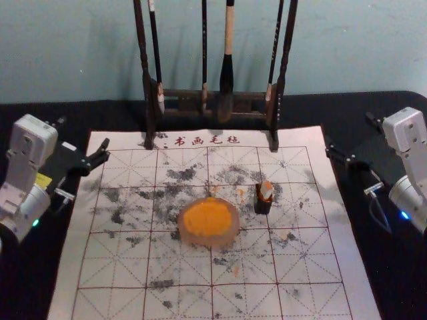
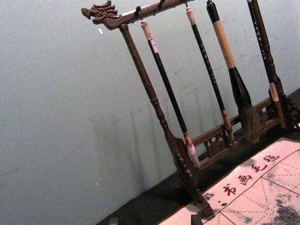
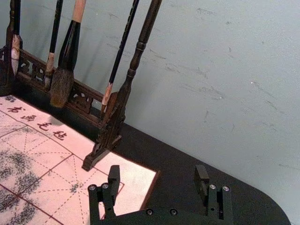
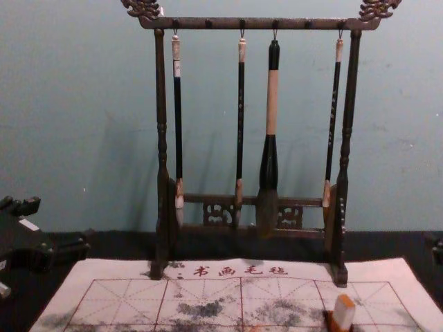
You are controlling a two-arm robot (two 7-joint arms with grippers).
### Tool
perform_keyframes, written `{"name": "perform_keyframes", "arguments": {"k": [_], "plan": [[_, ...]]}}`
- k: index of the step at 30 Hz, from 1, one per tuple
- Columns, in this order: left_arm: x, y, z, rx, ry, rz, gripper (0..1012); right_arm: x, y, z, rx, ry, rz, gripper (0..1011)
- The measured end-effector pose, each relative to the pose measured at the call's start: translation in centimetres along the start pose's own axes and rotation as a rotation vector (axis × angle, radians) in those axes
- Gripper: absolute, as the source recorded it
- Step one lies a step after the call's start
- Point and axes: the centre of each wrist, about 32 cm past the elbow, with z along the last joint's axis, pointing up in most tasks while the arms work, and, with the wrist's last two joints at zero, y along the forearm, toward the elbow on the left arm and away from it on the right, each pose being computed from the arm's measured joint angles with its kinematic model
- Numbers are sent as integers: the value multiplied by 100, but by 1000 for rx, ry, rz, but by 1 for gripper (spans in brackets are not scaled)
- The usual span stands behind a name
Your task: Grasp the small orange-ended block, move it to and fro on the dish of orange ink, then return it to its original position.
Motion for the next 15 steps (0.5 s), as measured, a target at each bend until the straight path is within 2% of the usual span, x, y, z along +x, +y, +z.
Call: {"name": "perform_keyframes", "arguments": {"k": [15], "plan": [[0,0,0,0,0,0,1001,0,0,0,0,0,0,1000]]}}
